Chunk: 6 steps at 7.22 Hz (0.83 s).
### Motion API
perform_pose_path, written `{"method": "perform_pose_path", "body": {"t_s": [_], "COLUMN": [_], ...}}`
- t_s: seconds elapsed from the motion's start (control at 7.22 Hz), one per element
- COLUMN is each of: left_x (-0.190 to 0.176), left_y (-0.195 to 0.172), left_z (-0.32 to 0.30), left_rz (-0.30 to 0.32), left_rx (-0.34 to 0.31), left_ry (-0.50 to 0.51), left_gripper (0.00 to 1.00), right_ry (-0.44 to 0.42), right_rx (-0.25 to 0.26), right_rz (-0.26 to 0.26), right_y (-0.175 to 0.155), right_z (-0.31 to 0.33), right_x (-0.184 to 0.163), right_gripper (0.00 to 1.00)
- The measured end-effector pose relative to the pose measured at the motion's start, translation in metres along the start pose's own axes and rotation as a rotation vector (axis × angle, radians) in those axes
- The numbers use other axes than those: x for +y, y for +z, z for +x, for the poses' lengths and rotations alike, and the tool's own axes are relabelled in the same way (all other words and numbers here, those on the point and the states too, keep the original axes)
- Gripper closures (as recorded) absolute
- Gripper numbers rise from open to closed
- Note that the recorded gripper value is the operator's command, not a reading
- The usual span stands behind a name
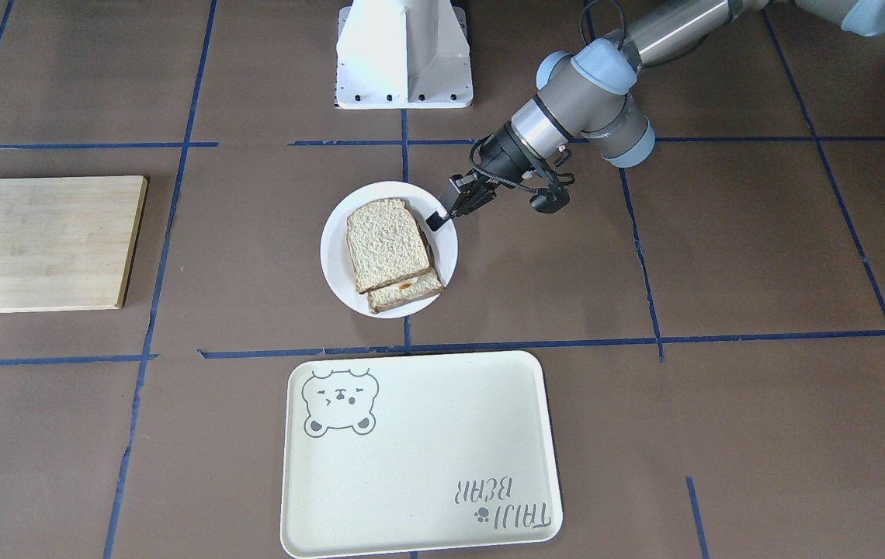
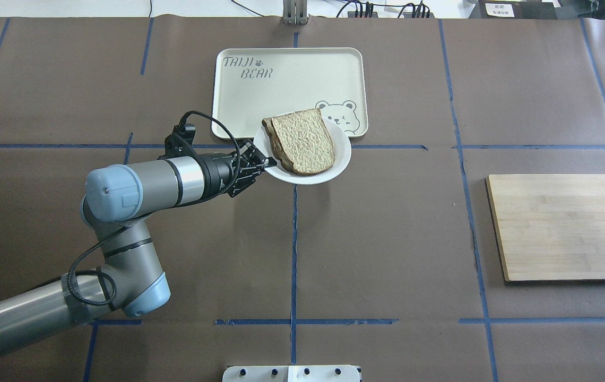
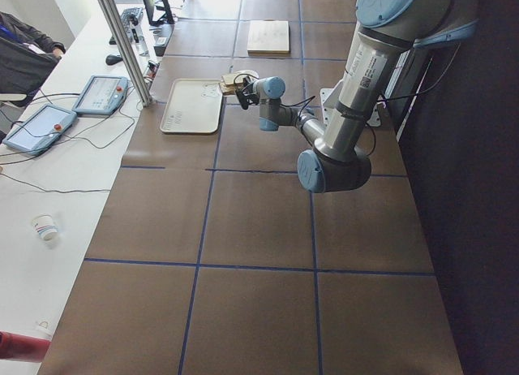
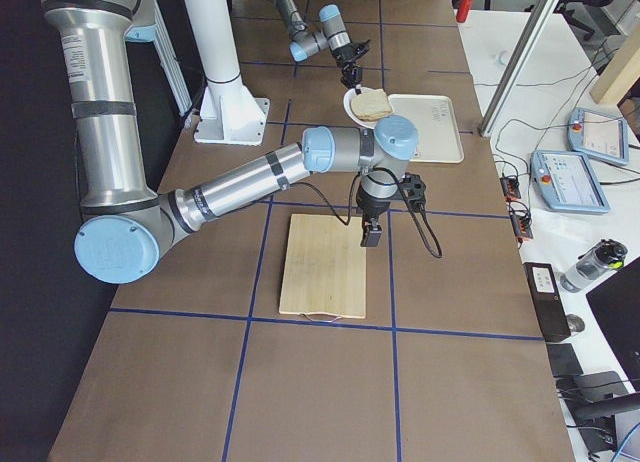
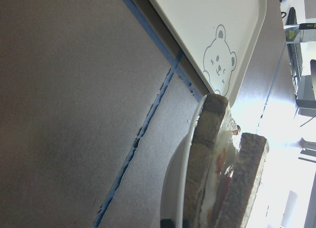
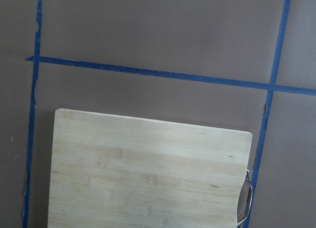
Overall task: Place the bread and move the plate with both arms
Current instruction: 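Lift the plate with the left gripper and carry it onto the tray, then lower the plate onto the tray and release it with the left gripper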
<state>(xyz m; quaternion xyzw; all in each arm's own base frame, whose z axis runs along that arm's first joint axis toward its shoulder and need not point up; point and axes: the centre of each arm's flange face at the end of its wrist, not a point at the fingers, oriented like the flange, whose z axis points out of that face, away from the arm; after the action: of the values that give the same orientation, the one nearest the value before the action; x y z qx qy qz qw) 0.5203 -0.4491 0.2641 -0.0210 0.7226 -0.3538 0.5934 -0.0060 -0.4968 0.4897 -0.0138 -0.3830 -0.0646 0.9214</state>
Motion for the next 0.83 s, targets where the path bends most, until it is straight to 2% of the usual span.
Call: {"method": "perform_pose_path", "body": {"t_s": [0.28,0.55,0.69,0.83], "left_x": [-0.033,-0.065,-0.075,-0.08], "left_y": [0.047,0.088,0.109,0.122], "left_z": [0.016,0.029,0.029,0.027], "left_rz": [0.179,0.324,0.375,0.402], "left_rx": [0.044,0.064,0.056,0.043], "left_ry": [-0.053,-0.1,-0.111,-0.116], "left_gripper": [0.98,0.95,0.95,0.88], "right_ry": [-0.029,-0.034,-0.032,-0.029], "right_rx": [0.0,-0.001,-0.002,-0.002], "right_rz": [0.044,0.057,0.057,0.055], "right_y": [0.01,0.015,0.016,0.017], "right_z": [0.016,0.022,0.023,0.024], "right_x": [0.014,0.02,0.02,0.02], "right_gripper": [0.0,0.0,0.0,0.0]}}
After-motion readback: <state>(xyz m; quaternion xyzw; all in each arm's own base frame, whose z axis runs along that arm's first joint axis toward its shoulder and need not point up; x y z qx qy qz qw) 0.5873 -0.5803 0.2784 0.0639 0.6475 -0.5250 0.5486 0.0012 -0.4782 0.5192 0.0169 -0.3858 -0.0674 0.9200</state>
